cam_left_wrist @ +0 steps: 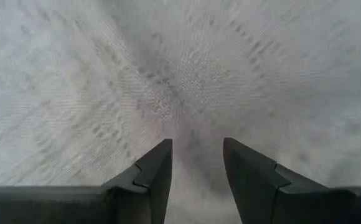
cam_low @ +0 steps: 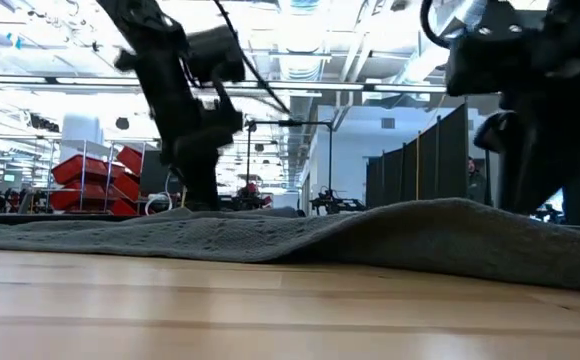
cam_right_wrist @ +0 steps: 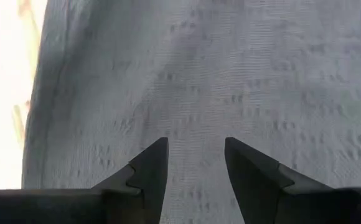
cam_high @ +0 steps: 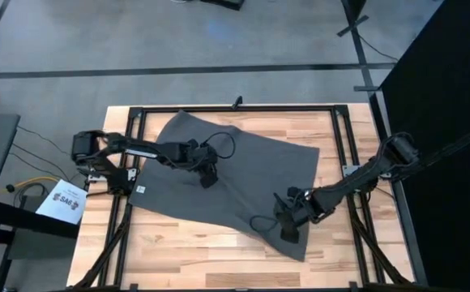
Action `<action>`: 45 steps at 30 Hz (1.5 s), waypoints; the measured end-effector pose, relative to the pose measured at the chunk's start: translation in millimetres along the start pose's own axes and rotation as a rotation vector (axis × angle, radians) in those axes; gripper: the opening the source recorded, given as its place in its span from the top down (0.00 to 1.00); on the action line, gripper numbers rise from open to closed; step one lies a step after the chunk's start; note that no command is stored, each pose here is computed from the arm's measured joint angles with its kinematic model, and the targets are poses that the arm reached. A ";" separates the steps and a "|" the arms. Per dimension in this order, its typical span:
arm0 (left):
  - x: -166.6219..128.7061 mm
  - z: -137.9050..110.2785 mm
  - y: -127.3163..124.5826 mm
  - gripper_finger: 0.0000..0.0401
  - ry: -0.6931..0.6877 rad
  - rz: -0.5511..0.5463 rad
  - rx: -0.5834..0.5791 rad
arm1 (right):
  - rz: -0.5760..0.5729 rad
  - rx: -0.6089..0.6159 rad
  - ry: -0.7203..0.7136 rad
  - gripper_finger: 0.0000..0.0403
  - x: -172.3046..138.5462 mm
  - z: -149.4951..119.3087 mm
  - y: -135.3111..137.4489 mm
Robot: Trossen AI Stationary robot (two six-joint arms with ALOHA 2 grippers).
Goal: Roll towel
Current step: Roll the gray towel
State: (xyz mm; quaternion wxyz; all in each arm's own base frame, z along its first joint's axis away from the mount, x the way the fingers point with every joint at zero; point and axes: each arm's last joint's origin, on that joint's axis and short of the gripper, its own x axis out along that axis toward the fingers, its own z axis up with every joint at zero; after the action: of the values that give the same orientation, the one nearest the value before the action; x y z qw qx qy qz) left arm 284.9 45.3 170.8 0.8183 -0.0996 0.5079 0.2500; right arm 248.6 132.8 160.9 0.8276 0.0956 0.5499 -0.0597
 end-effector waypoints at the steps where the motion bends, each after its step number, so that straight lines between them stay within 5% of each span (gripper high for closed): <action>1: -6.3 -2.4 -0.7 0.68 0.009 0.001 0.011 | 0.003 -0.014 0.024 0.63 2.7 -5.6 -0.1; 7: -28.2 -31.0 -18.1 0.68 0.179 -0.024 0.060 | -0.099 -0.025 0.241 0.63 10.2 -45.9 -16.0; 13: -16.8 -66.1 -31.6 0.68 0.209 -0.018 -0.050 | -0.279 0.016 0.452 0.63 -6.0 -64.2 -37.4; 23: -0.7 -102.4 -25.7 0.68 0.226 0.024 -0.373 | -0.113 0.038 0.224 0.63 -25.4 -40.2 -39.7; 37: -46.9 -102.1 -53.4 0.68 0.173 -0.211 -0.297 | -0.061 -0.050 0.011 0.63 -13.9 -17.5 -33.1; 45: -55.8 -84.8 -33.6 0.68 -0.012 -0.146 -0.216 | -0.128 -0.122 -0.015 0.63 -14.6 -12.7 -41.8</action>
State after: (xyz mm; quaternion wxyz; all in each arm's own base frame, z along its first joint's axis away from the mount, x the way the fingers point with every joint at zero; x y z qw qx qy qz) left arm 215.7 -35.9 177.6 0.8220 -0.2222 0.4644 0.2434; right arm 222.9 94.8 165.6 0.8303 0.0091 0.5515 -0.0794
